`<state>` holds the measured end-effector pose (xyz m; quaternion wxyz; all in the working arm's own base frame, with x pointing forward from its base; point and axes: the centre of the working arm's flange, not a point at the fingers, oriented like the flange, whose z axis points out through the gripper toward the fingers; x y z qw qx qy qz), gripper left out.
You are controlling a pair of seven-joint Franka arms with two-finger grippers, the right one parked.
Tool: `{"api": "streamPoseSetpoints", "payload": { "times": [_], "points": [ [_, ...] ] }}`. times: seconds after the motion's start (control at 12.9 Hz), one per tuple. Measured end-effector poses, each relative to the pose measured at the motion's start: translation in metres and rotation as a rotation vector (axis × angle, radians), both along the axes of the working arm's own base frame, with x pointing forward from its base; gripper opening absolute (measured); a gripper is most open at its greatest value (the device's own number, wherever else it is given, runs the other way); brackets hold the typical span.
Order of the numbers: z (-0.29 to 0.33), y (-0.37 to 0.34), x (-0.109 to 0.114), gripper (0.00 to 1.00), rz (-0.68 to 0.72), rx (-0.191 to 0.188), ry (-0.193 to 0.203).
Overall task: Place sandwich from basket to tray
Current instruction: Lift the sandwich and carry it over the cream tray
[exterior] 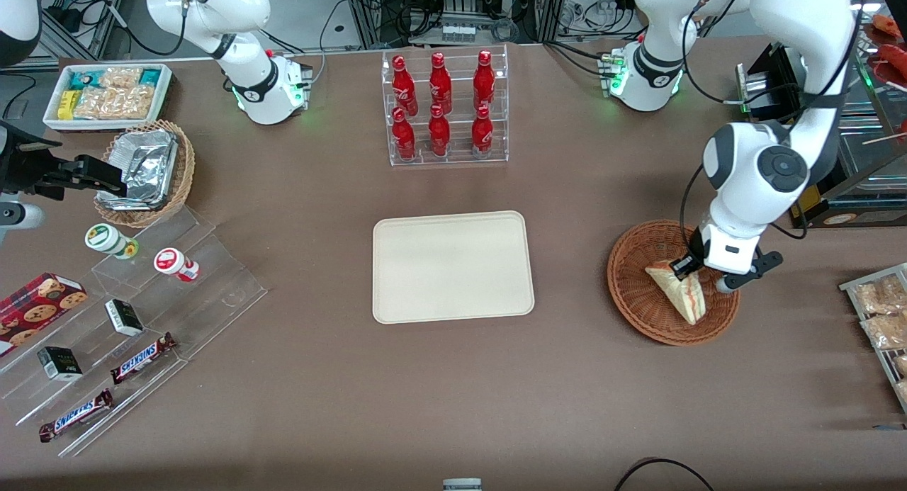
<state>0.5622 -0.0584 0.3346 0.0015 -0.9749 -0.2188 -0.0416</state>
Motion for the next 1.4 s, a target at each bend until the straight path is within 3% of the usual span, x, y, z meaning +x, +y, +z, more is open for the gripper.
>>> {"api": "streamPoseSetpoints", "payload": {
  "times": [0.16, 0.23, 0.54, 0.78, 1.09, 1.4],
  "points": [
    [0.053, -0.019, 0.014, 0.14, -0.041, 0.041, 0.072],
    [0.077, -0.035, 0.02, 0.14, -0.066, 0.047, 0.077],
    [0.124, -0.131, 0.026, 0.14, -0.198, 0.035, 0.008],
    [0.107, -0.212, 0.018, 0.14, -0.292, -0.001, 0.026],
    [0.069, -0.312, 0.007, 0.14, -0.378, -0.014, 0.052],
    [0.031, -0.387, -0.023, 0.14, -0.438, -0.035, 0.096]
  ]
}}
